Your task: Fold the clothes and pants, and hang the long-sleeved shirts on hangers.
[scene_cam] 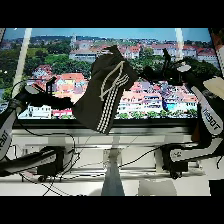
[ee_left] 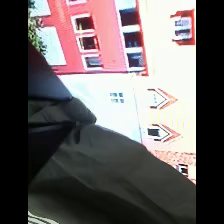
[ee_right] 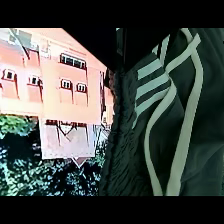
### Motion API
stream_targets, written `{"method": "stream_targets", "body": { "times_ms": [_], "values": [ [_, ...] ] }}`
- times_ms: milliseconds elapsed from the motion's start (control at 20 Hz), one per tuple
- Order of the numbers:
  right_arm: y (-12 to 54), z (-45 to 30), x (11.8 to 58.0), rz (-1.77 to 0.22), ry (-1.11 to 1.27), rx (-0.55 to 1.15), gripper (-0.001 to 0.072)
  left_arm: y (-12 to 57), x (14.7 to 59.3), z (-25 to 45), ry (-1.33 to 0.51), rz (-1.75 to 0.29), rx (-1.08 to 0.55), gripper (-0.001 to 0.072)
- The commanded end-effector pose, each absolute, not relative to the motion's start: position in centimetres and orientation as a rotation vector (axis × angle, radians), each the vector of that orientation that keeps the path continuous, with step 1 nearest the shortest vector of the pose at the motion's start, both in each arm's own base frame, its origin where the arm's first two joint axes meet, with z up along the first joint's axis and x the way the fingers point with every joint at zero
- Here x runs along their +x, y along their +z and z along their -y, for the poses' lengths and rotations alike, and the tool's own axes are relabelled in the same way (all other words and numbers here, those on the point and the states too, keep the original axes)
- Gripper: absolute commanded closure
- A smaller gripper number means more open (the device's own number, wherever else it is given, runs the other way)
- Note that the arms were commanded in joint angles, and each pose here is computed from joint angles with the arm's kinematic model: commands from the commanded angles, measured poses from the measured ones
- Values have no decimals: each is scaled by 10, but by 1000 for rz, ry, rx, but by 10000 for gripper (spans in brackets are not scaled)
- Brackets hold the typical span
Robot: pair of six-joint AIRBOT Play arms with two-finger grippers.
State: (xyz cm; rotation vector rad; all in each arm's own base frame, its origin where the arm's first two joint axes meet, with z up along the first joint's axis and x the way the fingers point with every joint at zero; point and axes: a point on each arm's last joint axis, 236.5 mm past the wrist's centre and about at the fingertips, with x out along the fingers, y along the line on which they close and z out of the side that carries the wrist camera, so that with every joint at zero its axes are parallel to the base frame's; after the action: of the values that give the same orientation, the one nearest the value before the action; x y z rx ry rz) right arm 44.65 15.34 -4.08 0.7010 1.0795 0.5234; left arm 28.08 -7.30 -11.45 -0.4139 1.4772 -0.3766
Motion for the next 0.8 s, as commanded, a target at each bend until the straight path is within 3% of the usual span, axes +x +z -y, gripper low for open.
{"method": "stream_targets", "body": {
  "times_ms": [0,50,200,450,600,750],
  "values": [
    [-42,-146,453,-1050,515,646,691,-116,278,83,-407,-1491,-433,663],
    [-41,-143,455,-1048,515,599,692,-115,280,84,-428,-1480,-412,701],
    [-27,-138,460,-1045,560,455,693,-97,309,78,-435,-1402,-375,701],
    [10,-118,467,-988,562,228,693,33,441,54,-404,-978,-225,702],
    [15,-123,448,-1038,553,302,694,114,498,38,-333,-710,-171,701],
    [-18,-131,406,-1147,552,347,695,128,515,28,-286,-631,-168,701]
  ]
}}
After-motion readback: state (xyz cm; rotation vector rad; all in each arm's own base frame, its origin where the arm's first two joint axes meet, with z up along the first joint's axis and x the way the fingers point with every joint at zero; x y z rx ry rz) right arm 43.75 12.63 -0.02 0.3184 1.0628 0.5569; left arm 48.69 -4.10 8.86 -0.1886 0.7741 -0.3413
